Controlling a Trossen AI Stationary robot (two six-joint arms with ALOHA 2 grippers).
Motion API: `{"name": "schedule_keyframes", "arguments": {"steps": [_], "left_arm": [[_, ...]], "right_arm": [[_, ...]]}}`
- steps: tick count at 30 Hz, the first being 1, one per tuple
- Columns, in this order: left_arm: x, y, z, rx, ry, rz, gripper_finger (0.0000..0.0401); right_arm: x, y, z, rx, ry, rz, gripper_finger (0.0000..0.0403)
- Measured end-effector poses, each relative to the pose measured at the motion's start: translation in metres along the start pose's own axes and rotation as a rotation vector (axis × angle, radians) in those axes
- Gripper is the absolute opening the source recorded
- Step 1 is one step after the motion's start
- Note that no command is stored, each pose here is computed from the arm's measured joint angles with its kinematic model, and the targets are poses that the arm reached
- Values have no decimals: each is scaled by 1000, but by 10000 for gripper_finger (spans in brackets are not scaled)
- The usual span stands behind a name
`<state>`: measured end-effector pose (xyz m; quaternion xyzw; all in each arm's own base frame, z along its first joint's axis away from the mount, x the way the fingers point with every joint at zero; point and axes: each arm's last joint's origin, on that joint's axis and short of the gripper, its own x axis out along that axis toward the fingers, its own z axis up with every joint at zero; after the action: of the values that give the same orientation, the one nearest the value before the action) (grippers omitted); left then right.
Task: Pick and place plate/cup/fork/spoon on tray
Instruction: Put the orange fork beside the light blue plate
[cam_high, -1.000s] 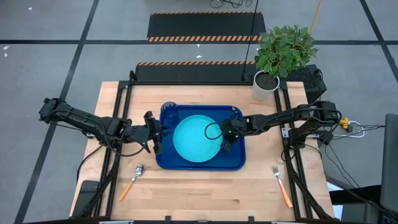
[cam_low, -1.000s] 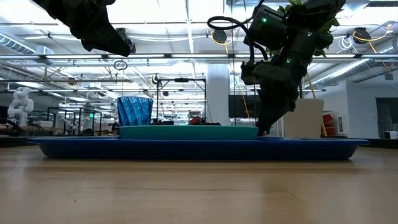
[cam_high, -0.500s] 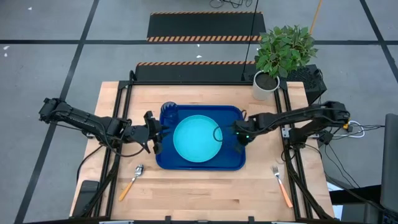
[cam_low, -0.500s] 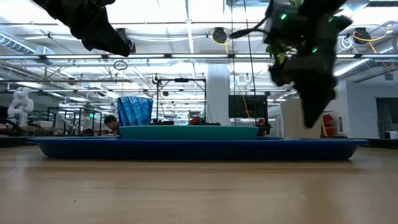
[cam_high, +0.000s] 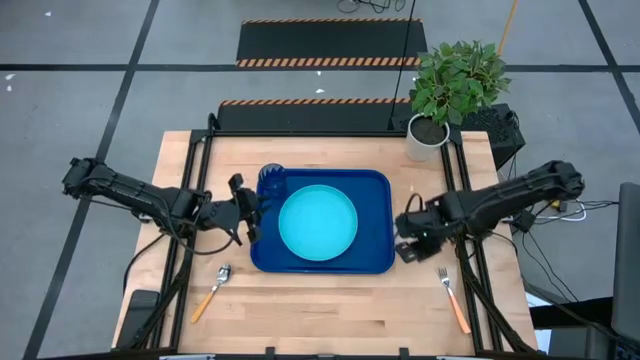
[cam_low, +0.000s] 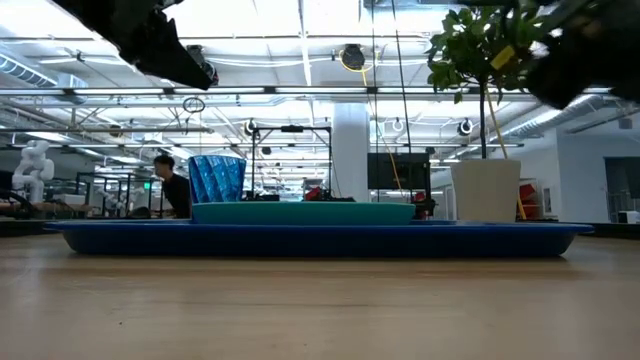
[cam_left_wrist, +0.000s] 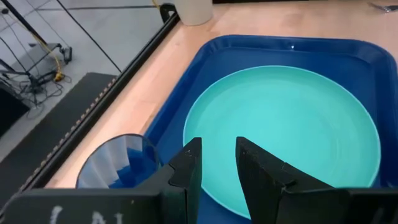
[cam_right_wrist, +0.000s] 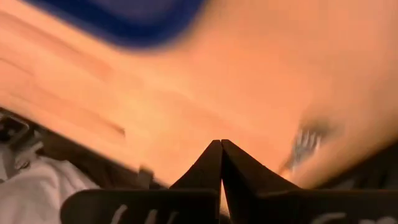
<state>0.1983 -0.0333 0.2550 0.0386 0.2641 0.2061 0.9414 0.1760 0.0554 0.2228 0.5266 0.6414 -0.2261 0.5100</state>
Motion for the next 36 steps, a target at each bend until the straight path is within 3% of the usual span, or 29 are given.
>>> {"name": "schedule_keyframes", "arguments": {"steps": [5,13,22,25,36], "left_arm": [[1,2,0,47,2,10,102],[2,3,0,116,5,11,102],[2,3,0,105,8,6,102],[2,3,0,106,10,6,102],[11,0,-21,98,21,7,102]], "right_arm": [[10,-4,-24,141,78,-101,0],[27,-9,-59,280,73,-212,0],[50,1,-86,252,82,-179,8],[55,1,-85,255,56,-190,28],[74,-12,-86,303,-40,-414,146]]}}
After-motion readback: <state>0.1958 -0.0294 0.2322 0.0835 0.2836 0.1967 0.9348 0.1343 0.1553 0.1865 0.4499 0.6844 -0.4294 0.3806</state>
